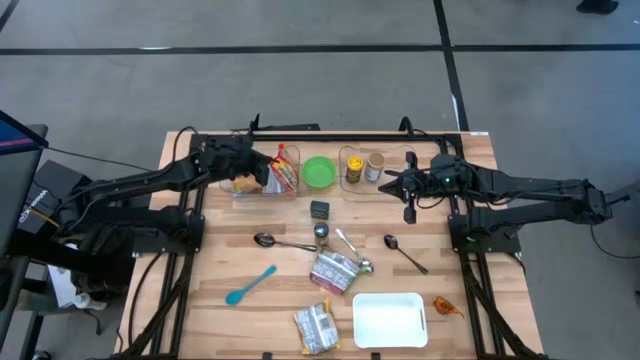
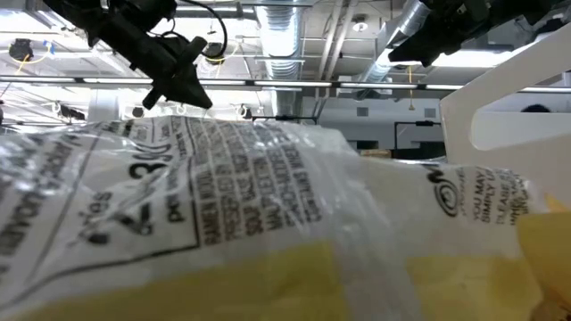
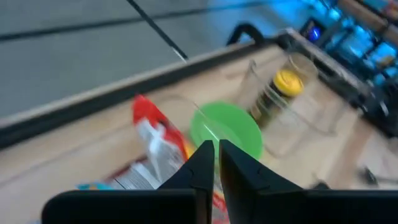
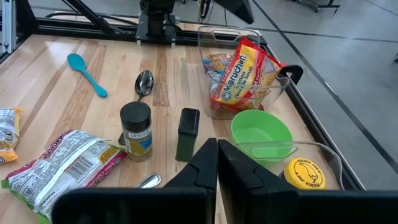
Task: Pick & Place Food Item
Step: Put the orange noodle pack in the left transparent bin
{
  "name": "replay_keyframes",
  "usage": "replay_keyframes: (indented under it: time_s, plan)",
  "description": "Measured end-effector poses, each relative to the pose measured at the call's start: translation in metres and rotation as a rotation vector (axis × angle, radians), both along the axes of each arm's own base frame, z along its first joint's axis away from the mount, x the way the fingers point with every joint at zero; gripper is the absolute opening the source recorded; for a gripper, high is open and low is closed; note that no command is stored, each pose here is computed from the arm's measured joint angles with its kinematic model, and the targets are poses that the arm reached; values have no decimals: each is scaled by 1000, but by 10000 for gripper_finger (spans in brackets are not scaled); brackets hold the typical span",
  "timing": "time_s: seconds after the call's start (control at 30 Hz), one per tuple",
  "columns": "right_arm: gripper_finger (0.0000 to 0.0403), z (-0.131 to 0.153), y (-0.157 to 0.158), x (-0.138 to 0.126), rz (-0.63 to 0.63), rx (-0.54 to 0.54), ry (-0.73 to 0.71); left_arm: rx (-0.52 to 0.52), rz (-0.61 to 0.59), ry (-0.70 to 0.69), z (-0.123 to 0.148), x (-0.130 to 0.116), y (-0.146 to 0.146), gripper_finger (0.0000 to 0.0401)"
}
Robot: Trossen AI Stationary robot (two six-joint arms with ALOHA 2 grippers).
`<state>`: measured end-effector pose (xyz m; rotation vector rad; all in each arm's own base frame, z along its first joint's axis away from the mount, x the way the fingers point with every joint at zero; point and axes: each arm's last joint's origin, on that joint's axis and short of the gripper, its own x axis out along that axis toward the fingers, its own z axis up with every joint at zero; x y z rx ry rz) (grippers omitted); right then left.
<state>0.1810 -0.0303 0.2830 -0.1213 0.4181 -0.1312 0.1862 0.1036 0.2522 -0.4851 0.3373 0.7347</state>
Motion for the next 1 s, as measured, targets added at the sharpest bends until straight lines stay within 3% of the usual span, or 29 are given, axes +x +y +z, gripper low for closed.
replay_keyframes:
  time_s: [0.23,0.67,1.0]
  plan:
    - [5,1,0,0,0,-1,-6,11,7,-2,-4,7,4,20]
    - [5,1,0,0,0,-1,-6,-34,20,39,-15,12,9,120]
    - [5,1,0,0,0,-1,-6,-85,23,123,-27,12,9,145]
